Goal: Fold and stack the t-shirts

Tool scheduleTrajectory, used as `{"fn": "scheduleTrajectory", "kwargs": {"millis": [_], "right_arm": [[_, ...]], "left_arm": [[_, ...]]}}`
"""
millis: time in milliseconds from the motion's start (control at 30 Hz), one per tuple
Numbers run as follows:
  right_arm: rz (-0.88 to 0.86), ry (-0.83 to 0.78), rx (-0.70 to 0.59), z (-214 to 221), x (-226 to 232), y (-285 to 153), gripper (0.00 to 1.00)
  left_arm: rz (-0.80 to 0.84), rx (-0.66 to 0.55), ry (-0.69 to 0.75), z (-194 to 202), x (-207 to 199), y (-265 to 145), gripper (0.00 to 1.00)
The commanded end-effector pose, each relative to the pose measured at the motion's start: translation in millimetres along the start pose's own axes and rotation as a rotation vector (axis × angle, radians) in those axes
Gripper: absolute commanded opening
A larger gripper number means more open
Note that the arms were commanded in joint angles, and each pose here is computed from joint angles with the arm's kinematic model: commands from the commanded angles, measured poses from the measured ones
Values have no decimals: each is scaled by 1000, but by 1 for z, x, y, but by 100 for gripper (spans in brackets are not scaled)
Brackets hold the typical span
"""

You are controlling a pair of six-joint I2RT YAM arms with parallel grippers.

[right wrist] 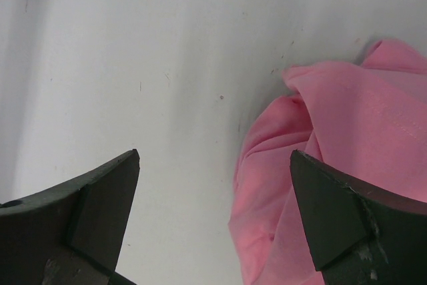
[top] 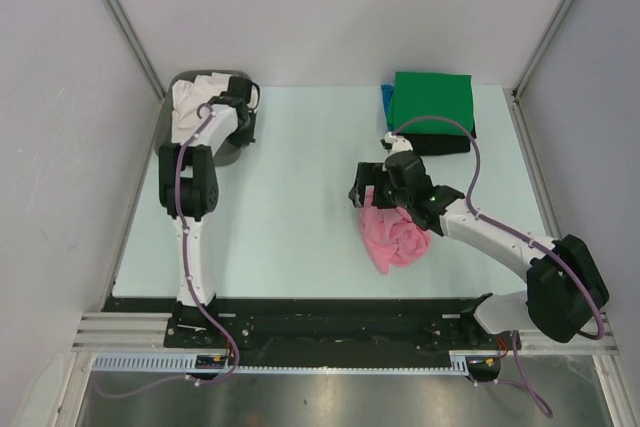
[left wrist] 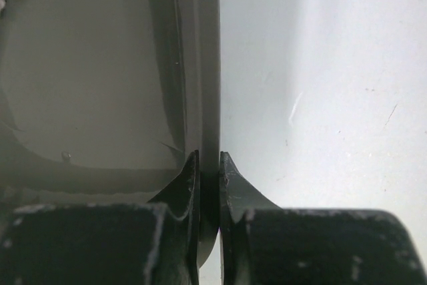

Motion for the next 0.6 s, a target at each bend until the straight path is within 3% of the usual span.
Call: {"fn": "scheduleTrajectory", "kwargs": {"millis": [0, 233, 500, 533, 567], "right_arm": [[-56, 23, -20, -4, 12, 9, 100], [-68, 36, -8, 0, 15, 18, 100], [-72, 32, -3, 2, 16, 17, 100], [-73, 30, -4, 2, 17, 16, 100], [-73, 28, -5, 2, 17, 16, 100]], "left_arm": [[-100, -59, -10, -7, 71, 30, 0], [-148, -62, -129, 10, 111, 19, 0], [-165, -30, -144, 33, 119, 23, 0], [-174, -24, -144, 34, 120, 22, 1], [-183, -20, -144, 34, 121, 22, 9]]}}
Point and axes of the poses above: each gripper's point midway between its finger pads, its own y axis out along the fingers, its own x axis along the line the jaws close on, z = x × y, the point moved 1 cm from there along -y, back along the fingers, and after that the axes turned 8 degrees about y, right-handed, at the moved point
